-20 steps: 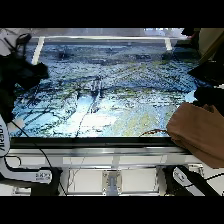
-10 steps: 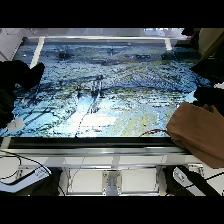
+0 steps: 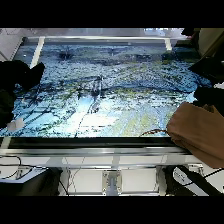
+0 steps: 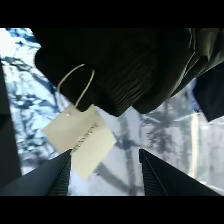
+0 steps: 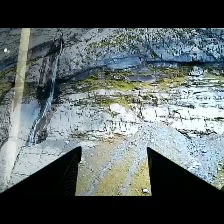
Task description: Fold the clothes and pants, and hang the long-sleeved shirts on hangers.
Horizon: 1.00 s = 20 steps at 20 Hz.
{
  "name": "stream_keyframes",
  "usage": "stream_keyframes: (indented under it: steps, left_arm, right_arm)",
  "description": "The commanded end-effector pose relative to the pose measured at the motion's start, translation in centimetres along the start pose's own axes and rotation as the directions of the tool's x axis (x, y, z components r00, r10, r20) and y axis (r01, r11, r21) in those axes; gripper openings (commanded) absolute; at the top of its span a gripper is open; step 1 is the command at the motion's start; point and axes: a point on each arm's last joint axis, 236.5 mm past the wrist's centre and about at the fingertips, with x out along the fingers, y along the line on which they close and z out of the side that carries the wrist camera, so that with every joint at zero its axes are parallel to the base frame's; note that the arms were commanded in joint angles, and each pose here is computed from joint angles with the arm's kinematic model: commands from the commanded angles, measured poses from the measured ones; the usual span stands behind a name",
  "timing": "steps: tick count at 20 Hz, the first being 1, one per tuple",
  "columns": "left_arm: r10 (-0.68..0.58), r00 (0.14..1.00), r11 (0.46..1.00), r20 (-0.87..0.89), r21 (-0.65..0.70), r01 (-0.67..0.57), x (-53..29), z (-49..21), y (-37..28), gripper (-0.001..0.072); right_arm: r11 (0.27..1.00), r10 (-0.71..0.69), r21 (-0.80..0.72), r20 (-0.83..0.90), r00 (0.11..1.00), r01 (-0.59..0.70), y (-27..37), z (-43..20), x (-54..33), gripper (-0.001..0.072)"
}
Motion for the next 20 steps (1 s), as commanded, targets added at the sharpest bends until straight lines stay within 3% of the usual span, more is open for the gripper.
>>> stream_keyframes:
  steps: [1,4,7,8,9,10,12,15,20]
  left_arm:
    - [-0.179,0.982,0.976,0.056,-0.115,0.184,3.2,1.1,-1.9,0.0521]
    - [-0.263,0.959,0.953,0.108,-0.125,0.275,5.4,1.8,-3.3,0.0519]
    - [-0.248,0.962,0.96,0.114,-0.103,0.26,7.2,1.9,-3.1,0.0492]
    - [-0.255,0.961,0.961,0.11,-0.08,0.265,7.5,2.1,-3.6,0.0367]
    - [-0.266,0.957,0.96,0.112,-0.058,0.274,7.5,2.5,-4.3,0.0043]
    - [-0.283,0.952,0.958,0.119,-0.014,0.287,7.4,3.0,-5.3,0.0012]
    - [-0.369,0.924,0.93,0.104,0.051,0.365,6.5,3.8,-8.5,0.0011]
    - [-0.595,0.801,0.783,-0.064,0.176,0.596,2.1,0.9,-16.6,0.0007]
    - [-0.623,0.687,0.611,-0.374,0.315,0.726,-5.2,-11.3,-26.4,0.0007]
  right_arm:
    - [0.999,0.027,0.032,-0.01,1.0,-0.026,0.5,-0.1,0.2,0.0457]
    - [0.996,0.053,0.069,-0.006,0.999,-0.052,1.1,0.0,0.2,0.0456]
    - [0.994,0.06,0.097,-0.005,0.998,-0.059,1.3,0.0,0.2,0.0456]
    - [0.992,0.06,0.11,-0.004,0.998,-0.059,1.3,0.0,0.2,0.0456]
    - [0.992,0.06,0.115,-0.005,0.998,-0.06,1.3,0.0,0.2,0.0456]
    - [0.992,0.061,0.115,-0.005,0.998,-0.06,1.3,0.0,0.2,0.0456]
    - [0.992,0.062,0.115,-0.007,0.998,-0.061,1.4,-0.1,0.2,0.0457]
    - [0.993,0.056,0.106,0.001,0.998,-0.056,1.4,0.2,-0.2,0.0456]
    - [0.996,-0.092,0.016,0.038,0.995,0.091,-0.1,1.4,-3.4,0.0456]
